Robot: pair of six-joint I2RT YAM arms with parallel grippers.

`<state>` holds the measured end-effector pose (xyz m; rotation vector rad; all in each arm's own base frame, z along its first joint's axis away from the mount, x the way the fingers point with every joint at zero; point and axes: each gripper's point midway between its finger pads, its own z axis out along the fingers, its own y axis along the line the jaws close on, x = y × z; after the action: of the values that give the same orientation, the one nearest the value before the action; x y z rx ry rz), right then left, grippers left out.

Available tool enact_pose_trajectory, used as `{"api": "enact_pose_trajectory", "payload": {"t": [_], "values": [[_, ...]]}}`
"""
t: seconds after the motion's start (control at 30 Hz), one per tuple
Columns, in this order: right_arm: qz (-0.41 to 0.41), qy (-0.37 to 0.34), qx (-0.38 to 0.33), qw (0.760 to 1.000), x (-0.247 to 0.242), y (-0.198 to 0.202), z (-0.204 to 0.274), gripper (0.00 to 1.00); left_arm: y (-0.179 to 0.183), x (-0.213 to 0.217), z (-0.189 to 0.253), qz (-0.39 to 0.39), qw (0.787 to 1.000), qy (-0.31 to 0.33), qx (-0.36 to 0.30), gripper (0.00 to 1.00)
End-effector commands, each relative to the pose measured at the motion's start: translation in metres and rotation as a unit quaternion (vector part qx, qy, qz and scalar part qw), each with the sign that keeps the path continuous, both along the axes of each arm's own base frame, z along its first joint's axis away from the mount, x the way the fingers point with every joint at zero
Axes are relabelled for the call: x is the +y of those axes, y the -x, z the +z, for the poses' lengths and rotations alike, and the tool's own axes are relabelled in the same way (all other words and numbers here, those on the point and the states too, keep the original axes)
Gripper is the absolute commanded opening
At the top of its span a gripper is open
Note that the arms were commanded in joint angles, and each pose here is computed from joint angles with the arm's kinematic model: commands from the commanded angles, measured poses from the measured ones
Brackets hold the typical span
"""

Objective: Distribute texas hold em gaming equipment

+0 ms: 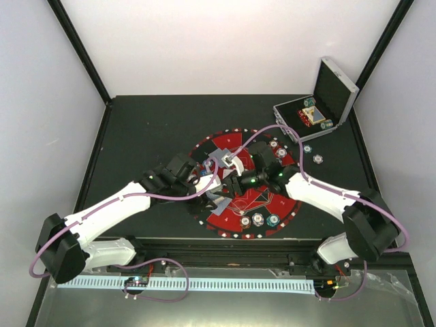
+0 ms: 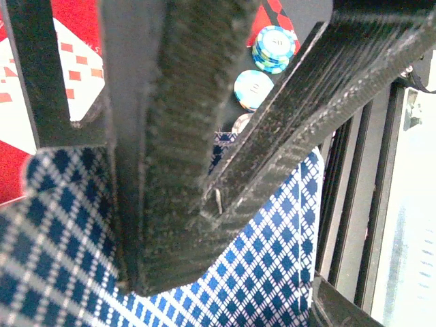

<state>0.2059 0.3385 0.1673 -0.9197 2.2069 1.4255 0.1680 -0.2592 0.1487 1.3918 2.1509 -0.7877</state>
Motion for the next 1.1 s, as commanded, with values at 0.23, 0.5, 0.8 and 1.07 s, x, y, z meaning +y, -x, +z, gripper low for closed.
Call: {"api": "enact_pose_trajectory", "payload": {"t": [0.23,0.5,0.8,1.07], "values": [[-0.053,0.073,-0.079,0.993,-0.022,-0.022,0.001,0.49,-0.006,-0.004,0.012,0.004,1.000,0.010,-0.019,0.38],[-0.066,0.075,-0.087,0.991,-0.029,-0.025,0.005,0.42,-0.007,-0.003,0.011,0.007,1.000,0.007,-0.019,0.38],[0.029,0.009,-0.052,0.998,-0.014,0.006,0.025,0.50,-0.008,-0.003,0.008,0.008,1.000,0.003,-0.016,0.38],[0.048,-0.012,-0.044,0.998,-0.001,0.006,0.030,0.55,-0.007,-0.004,0.007,0.006,1.000,0.002,-0.015,0.38]]}}
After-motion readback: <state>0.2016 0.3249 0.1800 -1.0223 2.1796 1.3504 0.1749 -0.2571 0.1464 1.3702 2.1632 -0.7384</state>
